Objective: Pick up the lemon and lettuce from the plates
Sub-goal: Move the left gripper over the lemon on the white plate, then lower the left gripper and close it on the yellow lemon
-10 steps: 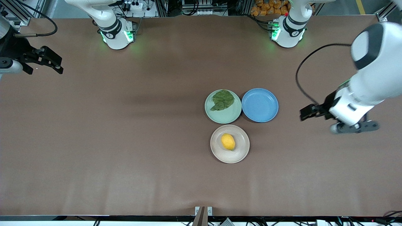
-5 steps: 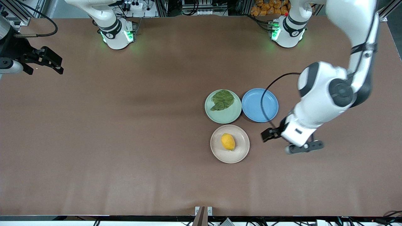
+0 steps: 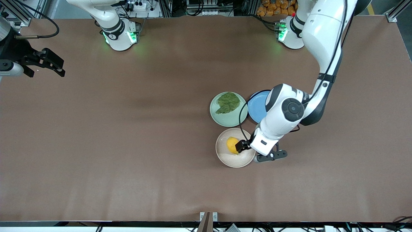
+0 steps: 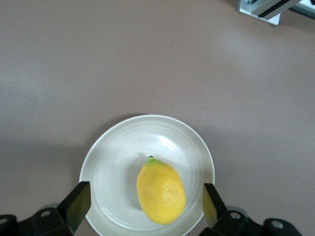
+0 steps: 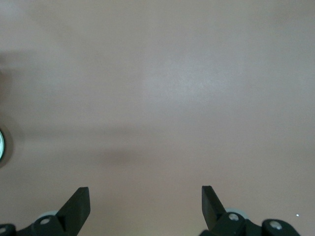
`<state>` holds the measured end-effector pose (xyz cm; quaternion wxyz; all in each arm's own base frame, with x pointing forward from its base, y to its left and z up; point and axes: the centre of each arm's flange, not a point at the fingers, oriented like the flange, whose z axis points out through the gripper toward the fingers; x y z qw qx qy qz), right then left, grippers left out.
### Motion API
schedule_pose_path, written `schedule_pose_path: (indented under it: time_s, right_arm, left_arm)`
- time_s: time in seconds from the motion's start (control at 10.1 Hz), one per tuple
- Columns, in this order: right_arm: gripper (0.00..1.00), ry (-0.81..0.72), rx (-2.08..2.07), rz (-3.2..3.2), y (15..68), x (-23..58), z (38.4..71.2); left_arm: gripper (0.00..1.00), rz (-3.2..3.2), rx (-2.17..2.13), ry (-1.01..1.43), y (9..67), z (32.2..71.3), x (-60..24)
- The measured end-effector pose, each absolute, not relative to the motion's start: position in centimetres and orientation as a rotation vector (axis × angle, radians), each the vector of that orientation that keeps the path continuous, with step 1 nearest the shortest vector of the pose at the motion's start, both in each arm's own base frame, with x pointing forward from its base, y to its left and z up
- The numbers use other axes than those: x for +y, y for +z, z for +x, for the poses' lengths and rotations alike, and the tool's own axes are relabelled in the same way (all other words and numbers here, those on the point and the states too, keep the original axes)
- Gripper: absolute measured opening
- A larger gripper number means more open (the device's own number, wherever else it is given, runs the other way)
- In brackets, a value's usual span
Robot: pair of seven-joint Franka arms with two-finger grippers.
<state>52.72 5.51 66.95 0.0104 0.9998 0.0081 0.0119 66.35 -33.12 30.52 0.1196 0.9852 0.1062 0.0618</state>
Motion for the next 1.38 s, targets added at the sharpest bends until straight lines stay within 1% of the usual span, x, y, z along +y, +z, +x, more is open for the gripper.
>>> schedule_pose_path:
  time_s: [0.39,0.59,0.99,1.09,1.28,1.38]
  right_arm:
    - [1.00,0.032,0.026,3.120,66.9,5.5,52.7]
    - [1.00,0.026,0.026,3.120,66.9,5.5,52.6]
    - [1.00,0.017,0.027,3.119,66.9,5.5,52.6]
    - [1.00,0.017,0.027,3.119,66.9,5.6,52.6]
    - [1.00,0.017,0.028,3.119,66.9,5.6,52.6]
    - [1.00,0.017,0.025,3.119,66.9,5.6,52.5]
  left_arm:
    - [1.00,2.886,0.462,0.071,25.5,64.8,-35.4]
    - [1.00,2.878,0.487,0.064,23.1,64.3,-36.5]
    - [1.00,2.867,0.470,0.079,21.1,63.6,-37.9]
    - [0.99,2.868,0.470,0.077,20.8,63.5,-38.0]
    - [0.87,2.859,0.522,0.068,20.5,63.4,-38.1]
    - [0.73,2.859,0.526,0.068,20.5,63.4,-38.0]
